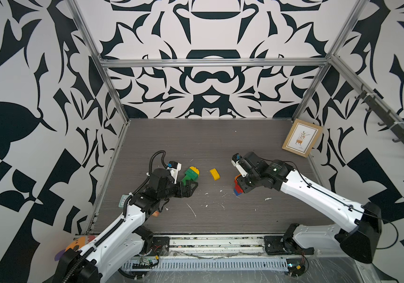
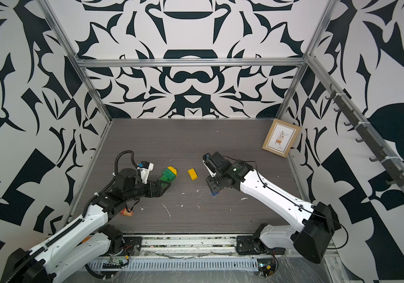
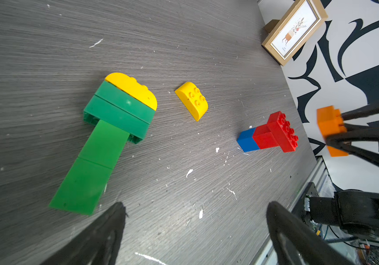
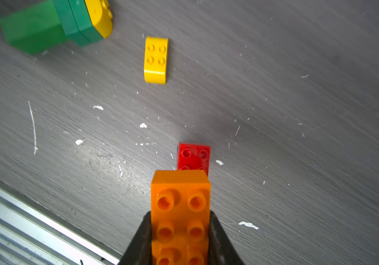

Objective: Assemble an ice cream with lego
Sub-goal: Assemble the lego brick with the lego brick.

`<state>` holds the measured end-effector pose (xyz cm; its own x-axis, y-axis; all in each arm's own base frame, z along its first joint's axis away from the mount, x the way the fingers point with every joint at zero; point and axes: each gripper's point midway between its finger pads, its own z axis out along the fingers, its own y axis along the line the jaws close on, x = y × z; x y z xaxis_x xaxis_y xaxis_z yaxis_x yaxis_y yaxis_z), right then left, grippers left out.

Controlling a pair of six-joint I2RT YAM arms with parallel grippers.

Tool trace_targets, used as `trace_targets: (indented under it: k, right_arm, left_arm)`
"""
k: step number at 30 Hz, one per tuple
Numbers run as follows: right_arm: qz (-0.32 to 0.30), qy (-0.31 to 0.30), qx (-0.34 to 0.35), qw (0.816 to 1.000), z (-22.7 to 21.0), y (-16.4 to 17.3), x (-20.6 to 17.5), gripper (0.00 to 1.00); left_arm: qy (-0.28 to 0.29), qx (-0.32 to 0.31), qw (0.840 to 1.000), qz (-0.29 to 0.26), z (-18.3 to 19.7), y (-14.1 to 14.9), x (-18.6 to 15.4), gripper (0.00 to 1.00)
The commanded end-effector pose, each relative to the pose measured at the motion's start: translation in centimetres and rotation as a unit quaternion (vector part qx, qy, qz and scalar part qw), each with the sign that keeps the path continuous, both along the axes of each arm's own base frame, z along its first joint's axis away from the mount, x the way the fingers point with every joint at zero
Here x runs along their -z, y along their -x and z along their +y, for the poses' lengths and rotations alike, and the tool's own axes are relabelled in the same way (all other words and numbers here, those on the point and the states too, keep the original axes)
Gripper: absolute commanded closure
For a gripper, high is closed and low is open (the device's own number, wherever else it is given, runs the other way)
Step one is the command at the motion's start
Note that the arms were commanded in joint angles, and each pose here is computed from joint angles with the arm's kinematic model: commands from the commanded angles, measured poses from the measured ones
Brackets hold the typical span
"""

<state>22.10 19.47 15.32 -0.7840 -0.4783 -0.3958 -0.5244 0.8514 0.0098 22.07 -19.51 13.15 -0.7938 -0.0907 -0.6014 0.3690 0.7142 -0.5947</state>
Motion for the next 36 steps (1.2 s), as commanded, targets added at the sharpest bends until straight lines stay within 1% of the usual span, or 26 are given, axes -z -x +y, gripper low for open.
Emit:
trace_targets:
  k: [1, 5, 14, 19, 21, 29, 36]
  right_arm:
    - [0.004, -0.017, -0.029, 0.999, 0.5, 0.0, 0.2, 0.74]
    - [0.011, -0.019, -0.022, 1.000, 0.3, -0.5, 0.9, 0.74]
    - [0.005, -0.031, -0.012, 0.999, 0.4, -1.6, 1.5, 0.74]
    - [0.007, -0.018, -0.005, 1.000, 0.1, -1.9, 2.0, 0.73]
    - [0.008, -0.017, -0.005, 1.000, 0.1, -1.9, 2.2, 0.73]
    - [0.007, -0.010, 0.002, 1.000, -0.3, -2.0, 2.3, 0.72]
    - [0.012, -0.001, 0.011, 1.000, -0.7, -1.8, 2.4, 0.71]
  left_arm:
    - [0.008, -0.002, 1.000, -0.009, -0.2, 0.0, -0.5, 0.01]
    - [0.006, -0.002, 1.000, -0.010, -0.2, 0.0, -0.6, 0.01]
    - [-0.003, -0.003, 1.000, -0.012, -0.1, -0.1, -0.6, 0.01]
    - [-0.003, -0.001, 1.000, -0.015, -0.1, -0.2, -0.8, 0.01]
    - [0.003, 0.010, 1.000, -0.020, -0.4, 0.1, -1.1, 0.01]
    - [0.006, 0.009, 0.999, -0.037, -0.2, 0.3, -1.7, 0.01]
    - [0.004, 0.008, 0.999, -0.035, -0.1, 0.3, -1.5, 0.01]
